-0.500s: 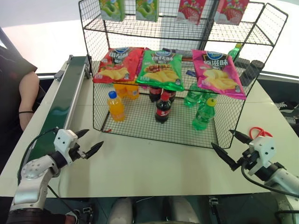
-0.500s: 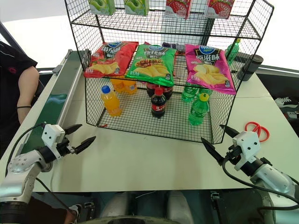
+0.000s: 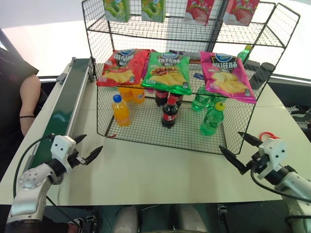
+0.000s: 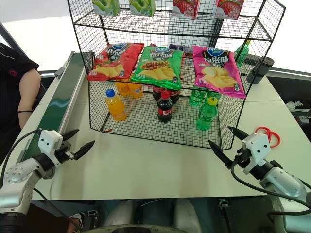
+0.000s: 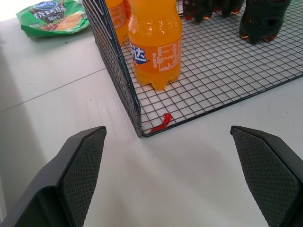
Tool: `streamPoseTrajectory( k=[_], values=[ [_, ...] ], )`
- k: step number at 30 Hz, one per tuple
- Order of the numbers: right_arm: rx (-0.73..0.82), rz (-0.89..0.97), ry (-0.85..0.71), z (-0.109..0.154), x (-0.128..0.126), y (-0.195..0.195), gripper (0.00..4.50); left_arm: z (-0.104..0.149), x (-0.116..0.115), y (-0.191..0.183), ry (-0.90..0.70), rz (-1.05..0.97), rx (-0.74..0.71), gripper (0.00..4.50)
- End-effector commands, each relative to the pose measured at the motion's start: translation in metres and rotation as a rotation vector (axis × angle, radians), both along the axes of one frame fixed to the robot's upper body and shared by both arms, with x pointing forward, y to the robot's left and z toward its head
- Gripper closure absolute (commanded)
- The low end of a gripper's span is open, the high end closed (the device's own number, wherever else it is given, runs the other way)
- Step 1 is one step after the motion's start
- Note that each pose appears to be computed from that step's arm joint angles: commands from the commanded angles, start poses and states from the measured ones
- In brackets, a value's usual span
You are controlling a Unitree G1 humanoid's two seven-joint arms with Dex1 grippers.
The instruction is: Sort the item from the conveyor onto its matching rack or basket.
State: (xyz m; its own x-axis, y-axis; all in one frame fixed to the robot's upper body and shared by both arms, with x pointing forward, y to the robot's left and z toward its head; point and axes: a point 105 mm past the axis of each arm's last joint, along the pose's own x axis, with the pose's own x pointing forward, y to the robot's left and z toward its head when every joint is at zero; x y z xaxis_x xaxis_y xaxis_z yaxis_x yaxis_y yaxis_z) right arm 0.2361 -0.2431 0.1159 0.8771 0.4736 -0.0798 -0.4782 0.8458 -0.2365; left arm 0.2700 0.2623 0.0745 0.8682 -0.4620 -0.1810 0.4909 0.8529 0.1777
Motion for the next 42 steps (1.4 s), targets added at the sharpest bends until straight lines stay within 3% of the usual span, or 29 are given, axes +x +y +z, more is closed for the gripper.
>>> streamPoseTrajectory(
  k=[1,42],
  values=[
    [-0.017,0.004,-0.039,0.011,0.001,0.001,0.01,0.010,0.003,0.004,-0.042,0.012,0.015,0.00],
    [-0.007,0.023,-0.040,0.005,0.010,0.013,0.01,0.008,0.002,-0.009,-0.047,0.003,0.009,0.00]
  ],
)
